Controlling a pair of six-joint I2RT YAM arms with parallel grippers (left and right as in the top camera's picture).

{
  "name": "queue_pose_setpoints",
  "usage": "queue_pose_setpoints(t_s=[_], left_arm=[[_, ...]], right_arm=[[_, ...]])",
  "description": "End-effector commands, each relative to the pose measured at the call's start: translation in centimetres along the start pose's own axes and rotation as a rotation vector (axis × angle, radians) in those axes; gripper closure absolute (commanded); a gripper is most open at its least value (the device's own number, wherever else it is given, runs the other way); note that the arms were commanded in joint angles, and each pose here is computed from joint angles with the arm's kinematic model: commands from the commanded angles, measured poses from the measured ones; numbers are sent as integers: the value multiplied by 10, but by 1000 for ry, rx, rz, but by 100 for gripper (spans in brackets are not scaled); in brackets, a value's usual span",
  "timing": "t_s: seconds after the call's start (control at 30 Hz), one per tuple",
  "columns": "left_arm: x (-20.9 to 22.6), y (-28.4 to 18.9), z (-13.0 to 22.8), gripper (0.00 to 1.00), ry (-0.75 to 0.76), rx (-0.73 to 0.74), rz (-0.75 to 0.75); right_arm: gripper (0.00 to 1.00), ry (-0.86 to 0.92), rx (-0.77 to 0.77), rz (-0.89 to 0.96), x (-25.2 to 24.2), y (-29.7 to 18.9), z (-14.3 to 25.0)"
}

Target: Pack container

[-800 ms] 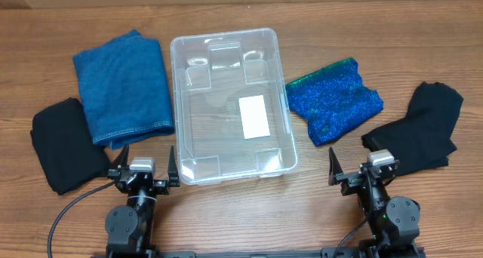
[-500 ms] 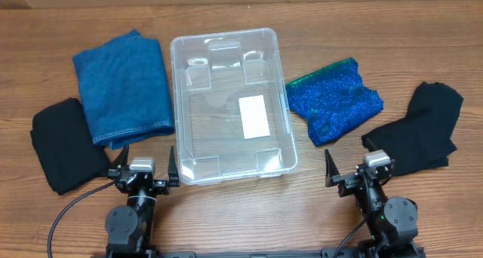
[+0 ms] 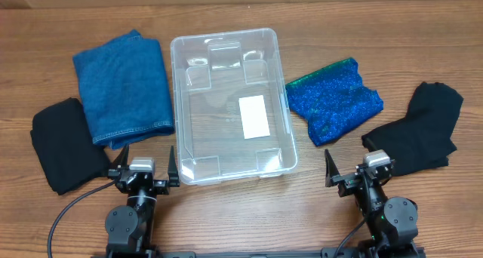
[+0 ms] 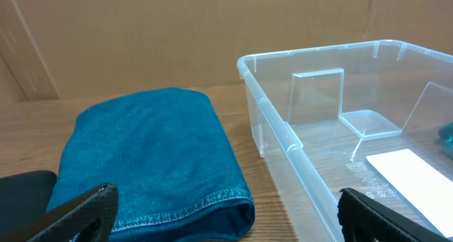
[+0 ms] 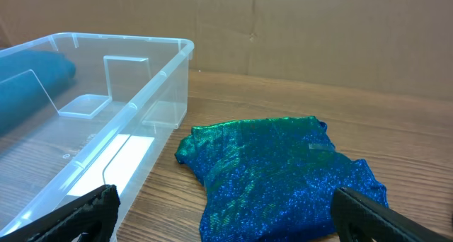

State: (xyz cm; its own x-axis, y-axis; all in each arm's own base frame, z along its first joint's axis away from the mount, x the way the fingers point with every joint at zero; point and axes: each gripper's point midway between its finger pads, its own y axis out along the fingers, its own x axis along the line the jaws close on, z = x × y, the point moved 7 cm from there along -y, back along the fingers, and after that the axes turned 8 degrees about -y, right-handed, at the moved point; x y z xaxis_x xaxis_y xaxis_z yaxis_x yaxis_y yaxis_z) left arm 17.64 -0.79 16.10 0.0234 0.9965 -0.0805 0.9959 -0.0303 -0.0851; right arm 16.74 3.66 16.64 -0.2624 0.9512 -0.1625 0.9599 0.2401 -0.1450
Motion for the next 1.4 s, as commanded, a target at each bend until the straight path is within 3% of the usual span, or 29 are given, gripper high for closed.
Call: queue_pose_setpoints(t_s=[0.0,0.6,0.67,0.73,0.8,0.9,1.07,1.23,1.37], left_arm=[[-1,0,0,0,12,-2,12],[2,0,-1,0,12,-8,-19],[2,0,-1,0,11,-8,-19],[2,0,-1,0,-52,-11,-16],[1,-2,-13,0,-216,-49,-8],[-2,-12,-55,0,-260,-130,6],[-8,-7,-115,0,-259,-78,1],[-13,32,-161,0,-243,238,-64],[-20,57,-179,0,-238,501,-80]], right_arm=[[0,-5,-10,4,0,-1,-2],[0,19,-10,3,0,-1,-2],[0,94,-13,8,-1,-1,-3],[0,195,-14,62,-7,-1,-4],[0,203,-26,99,-12,-4,-12],[0,204,-11,141,-20,-5,-35],[0,258,167,132,-32,28,-86],[0,391,549,102,-51,91,-112],[0,552,783,11,-75,128,-103]])
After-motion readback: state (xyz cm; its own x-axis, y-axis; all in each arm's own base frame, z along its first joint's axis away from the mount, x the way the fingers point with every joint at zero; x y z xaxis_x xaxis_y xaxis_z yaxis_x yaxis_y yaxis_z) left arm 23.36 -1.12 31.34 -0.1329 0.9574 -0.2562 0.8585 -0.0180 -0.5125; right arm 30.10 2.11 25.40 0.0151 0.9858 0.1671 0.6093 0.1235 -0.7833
